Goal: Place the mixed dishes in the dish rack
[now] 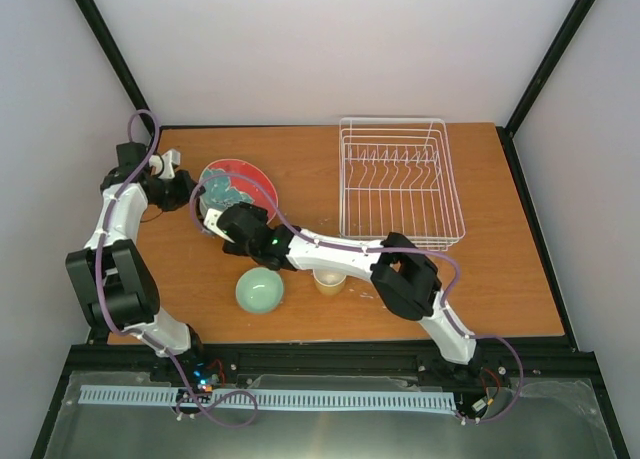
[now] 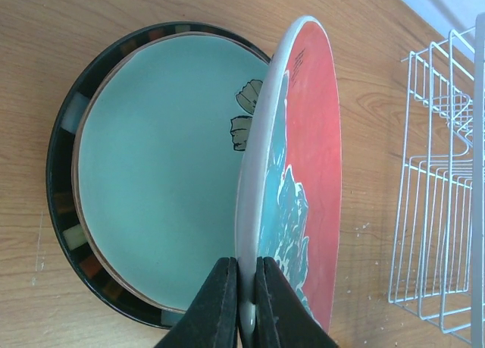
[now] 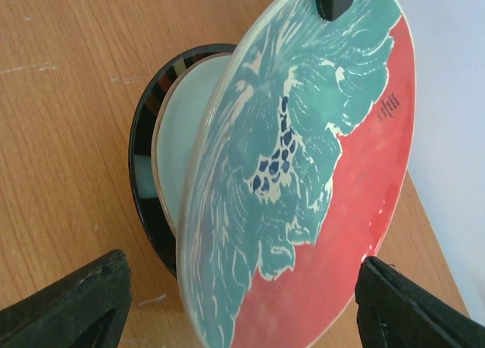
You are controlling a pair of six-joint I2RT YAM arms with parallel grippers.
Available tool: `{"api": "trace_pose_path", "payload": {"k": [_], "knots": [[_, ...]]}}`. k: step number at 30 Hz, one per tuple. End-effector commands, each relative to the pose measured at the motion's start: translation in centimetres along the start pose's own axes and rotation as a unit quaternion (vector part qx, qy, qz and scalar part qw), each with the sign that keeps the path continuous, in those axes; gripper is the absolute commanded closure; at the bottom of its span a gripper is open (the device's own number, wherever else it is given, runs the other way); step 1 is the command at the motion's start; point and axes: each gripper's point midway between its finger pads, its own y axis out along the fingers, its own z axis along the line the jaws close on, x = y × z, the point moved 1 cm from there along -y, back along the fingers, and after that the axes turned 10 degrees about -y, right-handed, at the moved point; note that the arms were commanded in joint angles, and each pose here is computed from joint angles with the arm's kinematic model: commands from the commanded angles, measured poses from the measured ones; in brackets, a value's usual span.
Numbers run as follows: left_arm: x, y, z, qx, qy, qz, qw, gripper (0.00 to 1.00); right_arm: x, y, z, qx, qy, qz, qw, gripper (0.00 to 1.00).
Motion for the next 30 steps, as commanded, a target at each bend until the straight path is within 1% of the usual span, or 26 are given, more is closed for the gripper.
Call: {"api": "trace_pose_path", "payload": {"k": [1,4,10,15,17,21,24,26,27,29,30], "knots": [[0.8,-2.7,-4.5,-0.078,0.02,-0.026,0.996,0.99,1.1,1.1,-0.6,-0.02,0.025,-0.009,0.999,0.2],[0.4,-3.1,-5.0,-0.09,0.017,-0.026,0.995,0.99,1.1,1.8,-0.8,-0.022,0.037,-0.008,0.999,0.2],[-1.1,-3.7,-5.5,-0.107,0.01,-0.018,0.994,0.99,-0.4,3.5,-1.8,-0.031,0.049,0.007,0.998,0.19],[-2.2,-4.5,-6.1,-0.12,0.007,-0.016,0.993,0.99,-1.9,4.5,-3.0,-0.051,0.055,0.026,0.997,0.24],[-2.8,-4.8,-6.3,-0.126,0.004,-0.012,0.992,0.99,-2.5,4.9,-3.6,-0.059,0.058,0.031,0.996,0.28],[-3.8,-4.9,-6.4,-0.135,-0.001,-0.006,0.991,0.99,-3.3,5.6,-4.4,-0.054,0.067,0.036,0.996,0.39],[-4.3,-5.0,-6.4,-0.138,-0.003,-0.005,0.99,0.99,-3.3,5.7,-5.0,-0.05,0.075,0.032,0.995,0.59],[-4.5,-5.0,-6.3,-0.135,-0.002,-0.006,0.991,0.99,-3.2,5.5,-5.5,-0.054,0.077,0.031,0.995,0.66],[-4.5,-5.0,-6.2,-0.134,-0.001,-0.007,0.991,0.99,-3.2,5.5,-5.6,-0.053,0.077,0.031,0.995,0.67],[-4.4,-4.9,-6.1,-0.131,0.0,-0.008,0.991,1.0,-3.2,5.4,-5.7,-0.054,0.077,0.032,0.995,0.63],[-4.3,-4.8,-6.1,-0.131,0.001,-0.009,0.991,0.99,-3.3,5.4,-5.7,-0.054,0.078,0.034,0.995,0.65]]}}
